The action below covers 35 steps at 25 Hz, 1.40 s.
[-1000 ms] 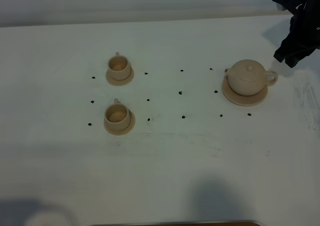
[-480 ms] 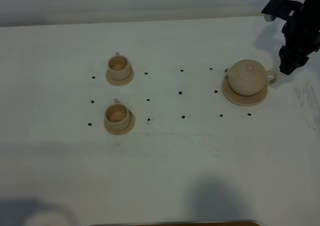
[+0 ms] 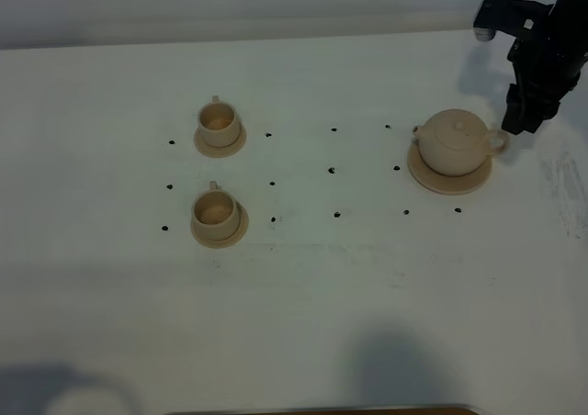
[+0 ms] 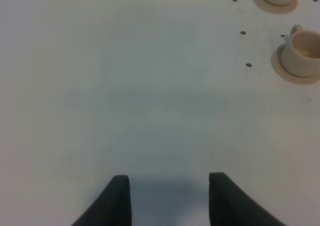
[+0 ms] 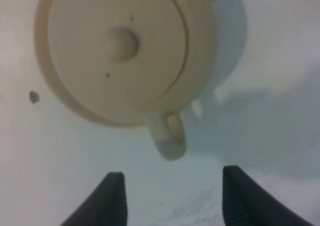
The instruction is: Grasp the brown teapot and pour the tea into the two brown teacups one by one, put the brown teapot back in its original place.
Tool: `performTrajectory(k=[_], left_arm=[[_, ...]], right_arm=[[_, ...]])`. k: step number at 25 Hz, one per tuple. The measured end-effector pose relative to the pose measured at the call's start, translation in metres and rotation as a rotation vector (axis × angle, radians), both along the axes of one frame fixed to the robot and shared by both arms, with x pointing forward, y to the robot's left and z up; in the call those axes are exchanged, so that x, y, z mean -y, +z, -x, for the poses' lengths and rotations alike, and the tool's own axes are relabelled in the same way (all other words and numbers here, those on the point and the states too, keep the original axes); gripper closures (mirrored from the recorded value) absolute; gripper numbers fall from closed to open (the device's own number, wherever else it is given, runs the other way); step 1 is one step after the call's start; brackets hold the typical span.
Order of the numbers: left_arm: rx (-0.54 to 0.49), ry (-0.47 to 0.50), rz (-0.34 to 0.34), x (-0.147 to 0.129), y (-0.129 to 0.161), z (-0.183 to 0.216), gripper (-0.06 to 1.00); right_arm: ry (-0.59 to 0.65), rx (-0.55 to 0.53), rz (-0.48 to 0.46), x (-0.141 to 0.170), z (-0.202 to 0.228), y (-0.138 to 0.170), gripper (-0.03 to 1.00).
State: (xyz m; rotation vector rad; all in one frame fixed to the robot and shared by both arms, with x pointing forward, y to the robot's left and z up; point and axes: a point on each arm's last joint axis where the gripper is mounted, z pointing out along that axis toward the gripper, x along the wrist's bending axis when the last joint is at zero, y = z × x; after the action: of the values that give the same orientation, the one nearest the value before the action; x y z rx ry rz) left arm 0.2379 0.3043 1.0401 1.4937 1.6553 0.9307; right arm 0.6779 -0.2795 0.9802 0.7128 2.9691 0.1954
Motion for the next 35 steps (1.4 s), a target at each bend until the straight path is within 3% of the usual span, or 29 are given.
performTrajectory(k=[19, 35], left_arm=[[0.000, 0.000, 0.000, 0.000, 0.000, 0.000, 0.51], [0.000, 0.000, 0.000, 0.000, 0.000, 0.000, 0.51]], right_arm=[[0.003, -0.025, -0.090, 0.006, -0.003, -0.011, 0.60], [0.133, -0.031, -0.112, 0.003, -0.005, -0.024, 0.60]])
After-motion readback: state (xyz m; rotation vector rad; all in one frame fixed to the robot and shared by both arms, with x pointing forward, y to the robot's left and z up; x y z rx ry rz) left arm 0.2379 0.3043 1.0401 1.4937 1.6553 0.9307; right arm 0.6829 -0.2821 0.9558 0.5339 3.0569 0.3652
